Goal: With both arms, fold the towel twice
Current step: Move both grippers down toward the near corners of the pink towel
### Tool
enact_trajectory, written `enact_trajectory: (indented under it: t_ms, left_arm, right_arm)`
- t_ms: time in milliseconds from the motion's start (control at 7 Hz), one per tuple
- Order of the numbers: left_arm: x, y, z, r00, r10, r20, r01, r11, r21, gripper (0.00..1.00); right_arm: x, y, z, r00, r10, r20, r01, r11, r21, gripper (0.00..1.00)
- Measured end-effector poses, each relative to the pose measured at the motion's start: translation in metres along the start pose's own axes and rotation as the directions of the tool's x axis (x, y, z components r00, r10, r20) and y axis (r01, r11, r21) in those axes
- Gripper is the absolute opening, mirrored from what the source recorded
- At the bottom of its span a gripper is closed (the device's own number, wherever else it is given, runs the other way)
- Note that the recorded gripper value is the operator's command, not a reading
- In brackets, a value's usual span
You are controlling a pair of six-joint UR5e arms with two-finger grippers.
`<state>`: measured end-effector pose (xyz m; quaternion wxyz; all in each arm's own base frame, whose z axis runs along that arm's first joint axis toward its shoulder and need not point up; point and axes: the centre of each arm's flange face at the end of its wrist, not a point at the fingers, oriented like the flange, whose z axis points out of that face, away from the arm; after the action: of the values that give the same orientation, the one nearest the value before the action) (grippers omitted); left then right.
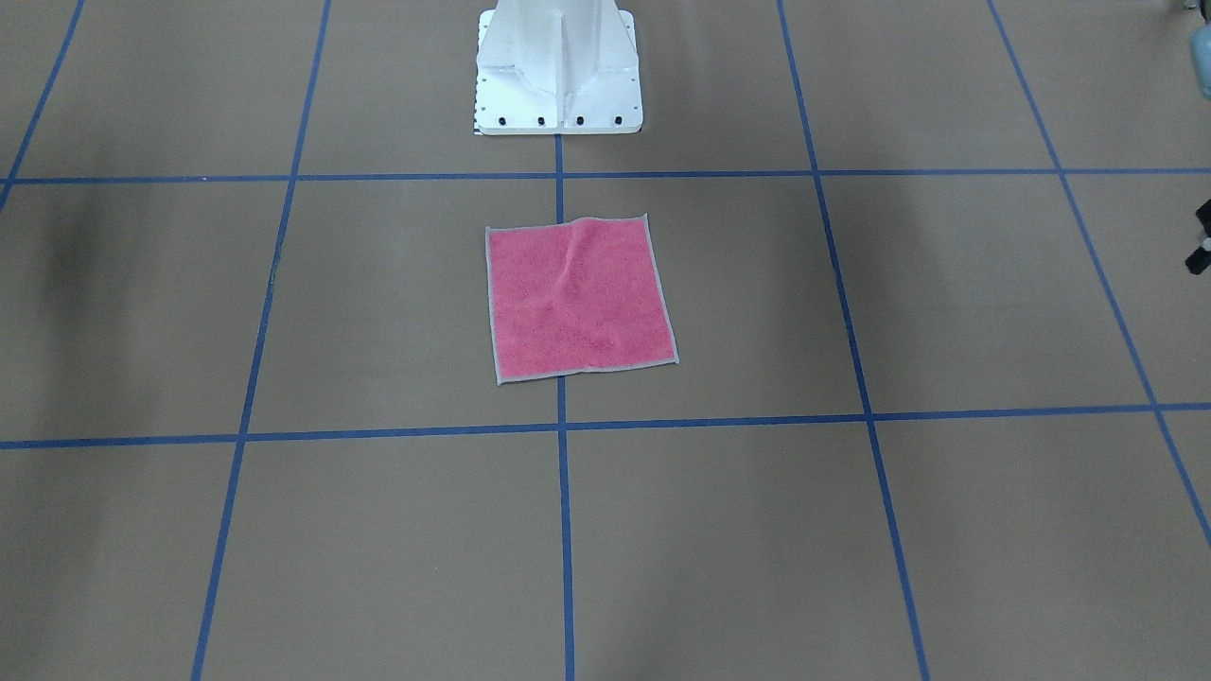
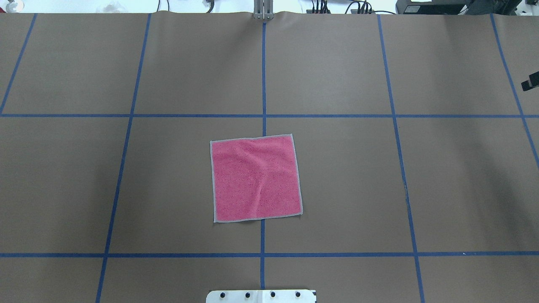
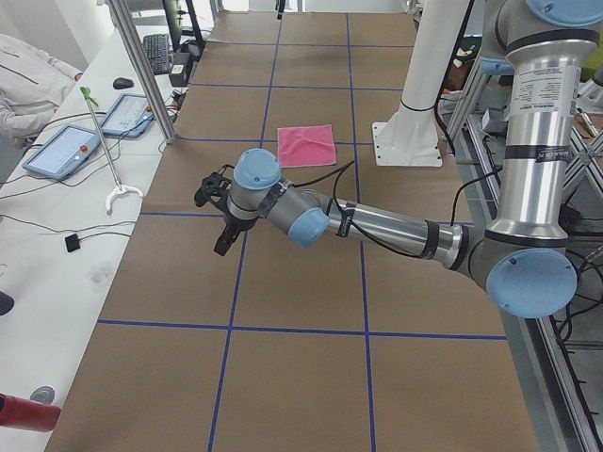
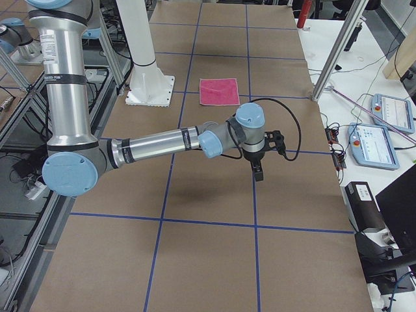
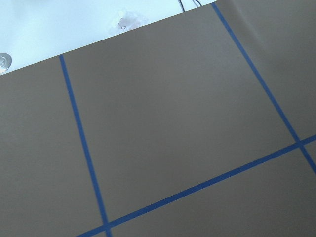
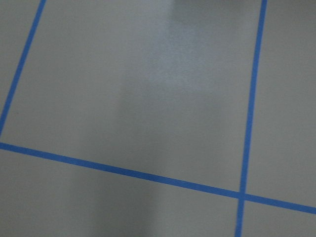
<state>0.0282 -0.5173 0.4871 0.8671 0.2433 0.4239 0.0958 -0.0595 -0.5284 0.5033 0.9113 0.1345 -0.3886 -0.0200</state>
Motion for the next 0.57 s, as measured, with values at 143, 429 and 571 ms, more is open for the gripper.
enact_trajectory:
  t_ms: [143, 429, 571]
  left_arm:
    - [0.035, -0.005, 0.022, 0.998, -0.048, -0.051, 0.048, 0.999, 0.001, 1.00]
    - [0.114, -0.011, 0.054, 0.968, -0.202, -0.148, 0.200, 0.979, -0.028, 1.00]
    - [0.164, -0.008, 0.066, 0.936, -0.306, -0.172, 0.301, 0.952, -0.054, 1.00]
  right_arm:
    - [-0.037, 0.002, 0.005, 0.997, 0.055, 0.047, -0.056, 0.998, 0.027, 1.00]
    - [-0.097, 0.012, 0.011, 0.975, 0.172, 0.141, -0.182, 0.982, 0.057, 1.00]
    - [-0.125, 0.019, 0.008, 0.958, 0.229, 0.170, -0.242, 0.969, 0.058, 0.98]
